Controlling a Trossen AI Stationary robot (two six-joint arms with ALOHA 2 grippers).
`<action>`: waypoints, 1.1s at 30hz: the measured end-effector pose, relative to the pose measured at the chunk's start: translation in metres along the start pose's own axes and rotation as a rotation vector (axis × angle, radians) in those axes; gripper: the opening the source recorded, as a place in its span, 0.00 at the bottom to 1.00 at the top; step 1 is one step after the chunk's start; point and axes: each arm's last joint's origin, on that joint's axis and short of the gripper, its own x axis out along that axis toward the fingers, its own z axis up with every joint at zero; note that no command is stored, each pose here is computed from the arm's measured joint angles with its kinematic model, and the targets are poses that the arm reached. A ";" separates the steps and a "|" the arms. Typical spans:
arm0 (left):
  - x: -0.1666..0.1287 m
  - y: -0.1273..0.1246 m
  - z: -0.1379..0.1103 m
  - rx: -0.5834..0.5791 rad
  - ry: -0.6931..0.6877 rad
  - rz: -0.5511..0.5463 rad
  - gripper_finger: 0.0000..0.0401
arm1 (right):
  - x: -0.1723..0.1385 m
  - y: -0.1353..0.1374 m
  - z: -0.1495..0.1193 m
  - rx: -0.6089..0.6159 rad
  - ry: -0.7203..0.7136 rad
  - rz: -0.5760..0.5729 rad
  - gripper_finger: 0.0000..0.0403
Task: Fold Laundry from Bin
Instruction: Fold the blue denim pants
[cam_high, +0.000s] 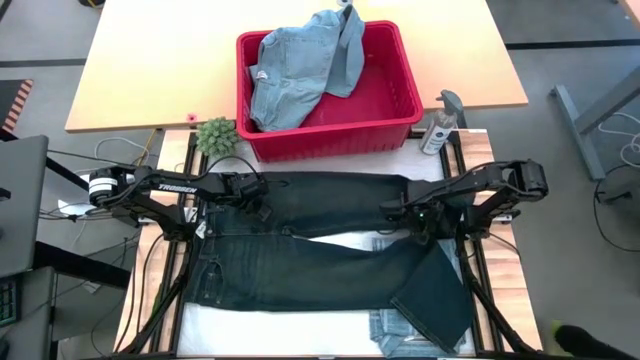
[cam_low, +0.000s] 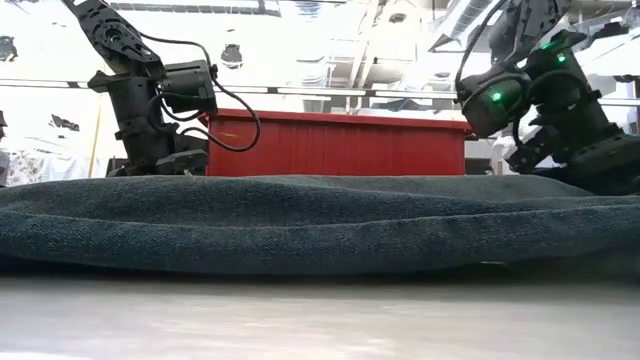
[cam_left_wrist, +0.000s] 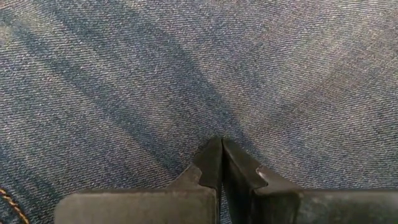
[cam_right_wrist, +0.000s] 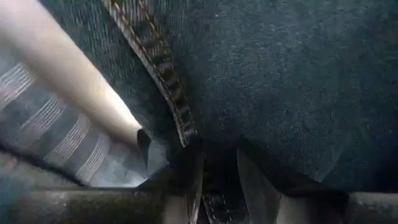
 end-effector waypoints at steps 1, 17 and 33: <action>0.000 0.000 0.000 0.005 0.000 0.000 0.00 | 0.000 0.001 -0.001 -0.010 0.012 0.002 0.32; 0.000 0.003 0.001 0.000 -0.013 0.029 0.00 | -0.040 -0.003 0.015 -0.114 -0.137 0.092 0.55; 0.000 0.003 0.001 0.027 -0.012 0.028 0.00 | -0.041 -0.023 0.003 0.196 -0.001 -0.094 0.15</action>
